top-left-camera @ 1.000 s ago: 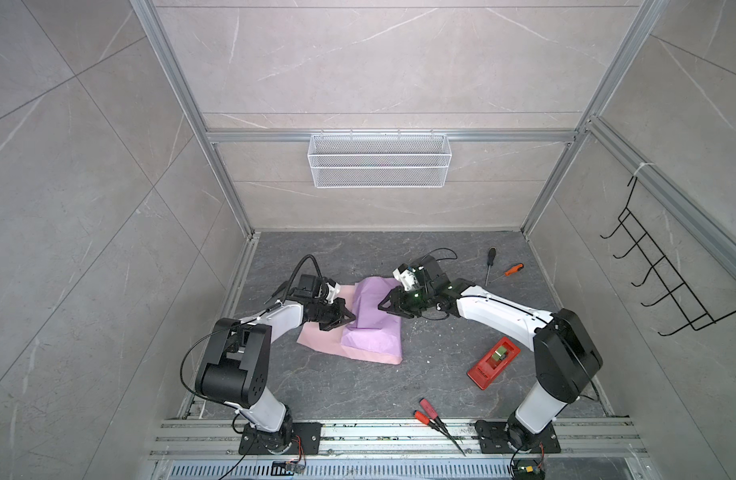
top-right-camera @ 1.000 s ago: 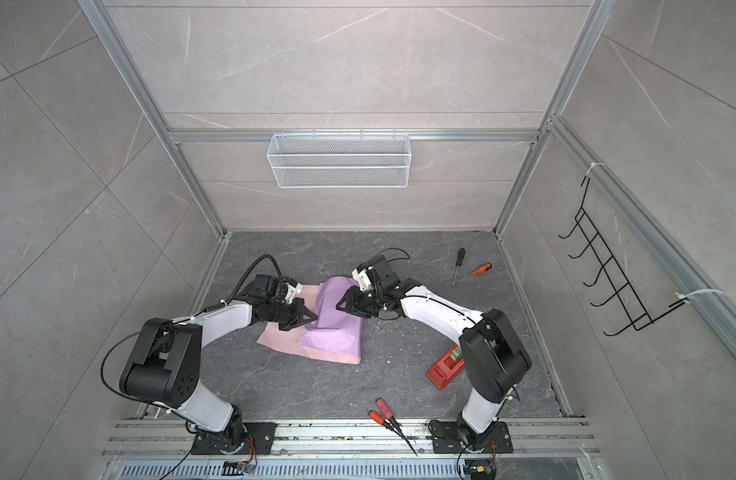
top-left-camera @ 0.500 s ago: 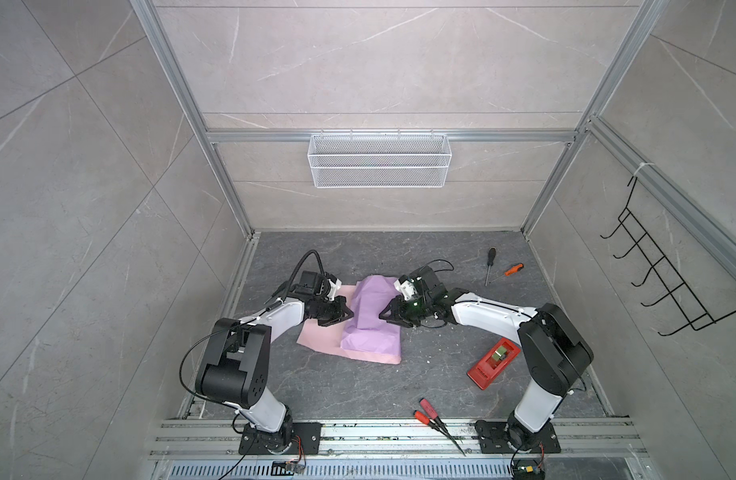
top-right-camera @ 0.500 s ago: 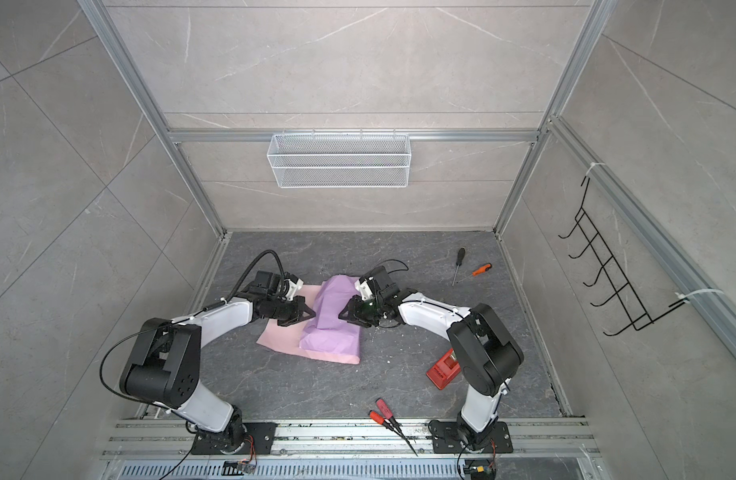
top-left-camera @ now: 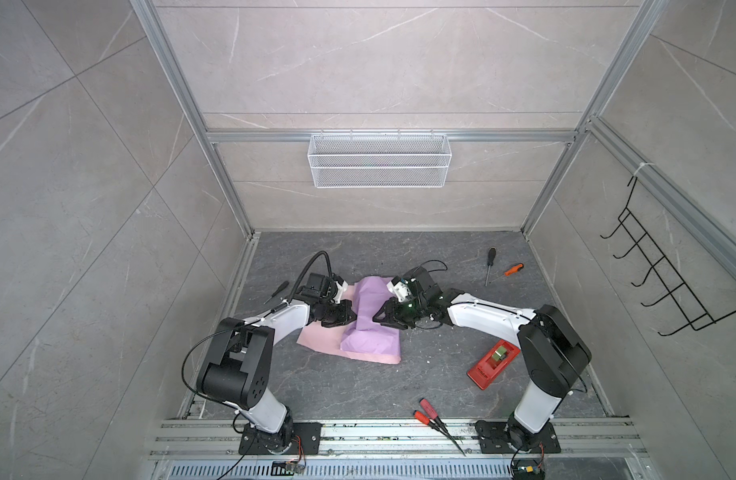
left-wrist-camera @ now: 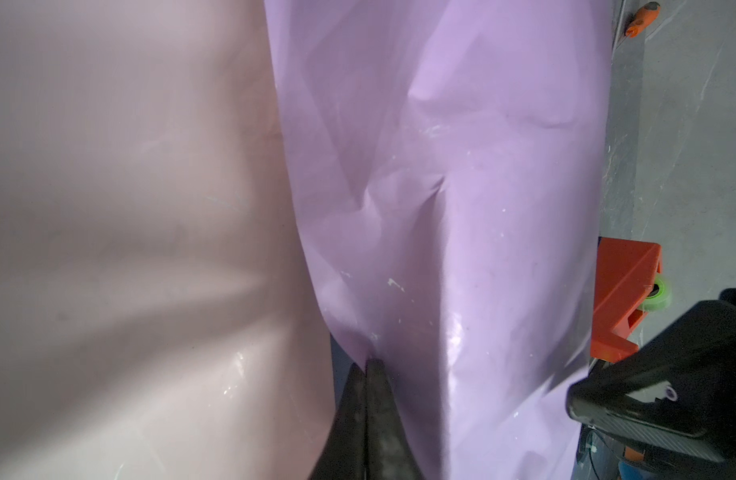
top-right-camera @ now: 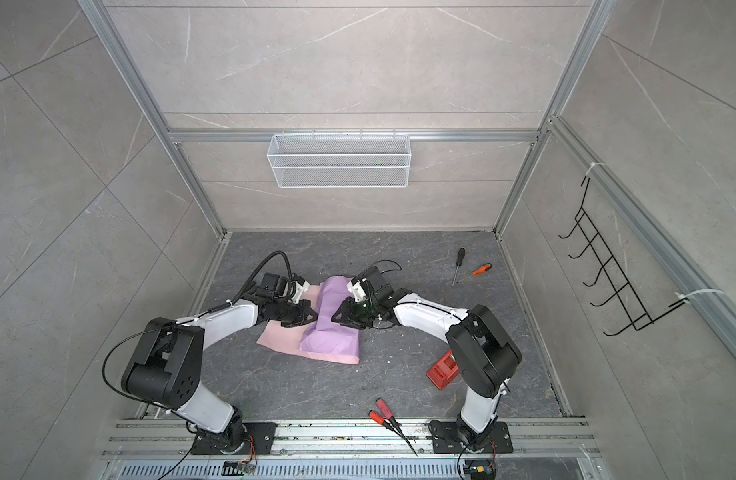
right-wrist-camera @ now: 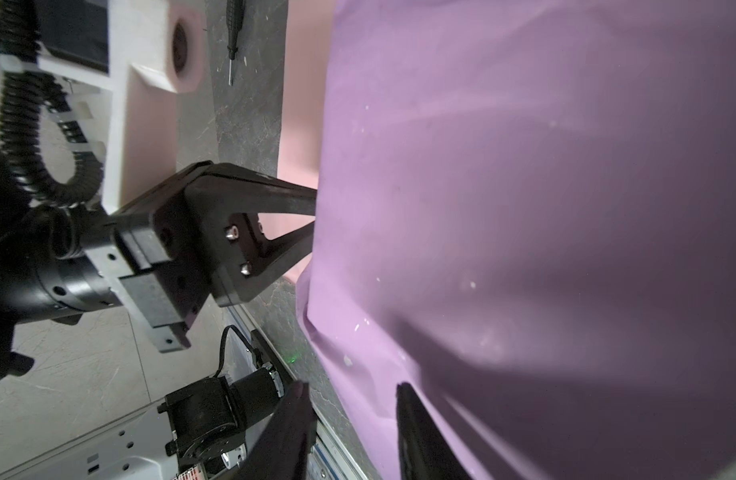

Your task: Wrap the gift box in paper

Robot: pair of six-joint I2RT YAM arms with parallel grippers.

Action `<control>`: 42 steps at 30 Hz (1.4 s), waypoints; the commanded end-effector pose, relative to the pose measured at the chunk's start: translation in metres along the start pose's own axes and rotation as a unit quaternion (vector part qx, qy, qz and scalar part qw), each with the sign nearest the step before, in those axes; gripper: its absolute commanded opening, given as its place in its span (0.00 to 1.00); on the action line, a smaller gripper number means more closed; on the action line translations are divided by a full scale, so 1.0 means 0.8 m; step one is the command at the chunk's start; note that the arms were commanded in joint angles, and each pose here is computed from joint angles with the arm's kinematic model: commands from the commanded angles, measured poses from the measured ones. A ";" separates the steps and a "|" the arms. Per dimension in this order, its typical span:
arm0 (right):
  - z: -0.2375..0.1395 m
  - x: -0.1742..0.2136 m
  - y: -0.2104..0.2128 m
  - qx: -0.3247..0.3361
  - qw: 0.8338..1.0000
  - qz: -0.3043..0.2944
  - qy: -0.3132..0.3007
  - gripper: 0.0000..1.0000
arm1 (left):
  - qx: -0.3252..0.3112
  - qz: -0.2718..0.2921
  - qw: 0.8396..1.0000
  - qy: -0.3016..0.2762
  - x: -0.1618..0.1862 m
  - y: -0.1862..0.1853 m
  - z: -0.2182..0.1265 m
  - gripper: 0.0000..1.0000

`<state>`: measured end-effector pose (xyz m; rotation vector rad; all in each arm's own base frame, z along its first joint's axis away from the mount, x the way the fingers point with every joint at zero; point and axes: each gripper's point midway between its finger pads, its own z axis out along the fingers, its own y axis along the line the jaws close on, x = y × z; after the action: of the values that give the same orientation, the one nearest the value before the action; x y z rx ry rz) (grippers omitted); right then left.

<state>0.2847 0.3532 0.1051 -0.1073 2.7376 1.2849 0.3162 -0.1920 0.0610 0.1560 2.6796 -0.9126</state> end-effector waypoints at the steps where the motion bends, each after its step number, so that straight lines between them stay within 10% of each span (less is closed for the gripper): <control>1: 0.012 0.019 -0.036 0.029 0.999 0.027 0.018 0.36 | -0.036 0.004 0.999 0.017 0.014 0.021 0.007 0.00; 14: 0.003 -0.007 0.079 -0.104 0.994 -0.024 0.007 0.33 | -0.036 0.003 0.999 0.015 0.016 0.021 0.006 0.00; 19: 0.047 0.008 0.075 -0.084 0.994 -0.033 0.055 0.19 | -0.035 0.003 0.999 0.012 0.013 0.019 0.004 0.00; 31: 0.045 0.064 0.042 -0.013 0.991 -0.056 0.120 0.18 | -0.035 0.001 0.999 0.010 0.012 0.018 0.004 0.00; 38: 0.023 0.019 0.088 -0.046 0.995 -0.067 0.051 0.17 | -0.036 0.002 0.999 0.009 0.013 0.019 0.003 0.00; 42: 0.039 -0.009 0.078 -0.016 0.997 -0.063 0.028 0.00 | -0.037 0.002 0.999 0.007 0.013 0.019 0.002 0.00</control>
<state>0.2635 0.4131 0.1294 -0.3613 2.7511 1.3716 0.3164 -0.1924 0.0608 0.1669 2.6752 -0.9093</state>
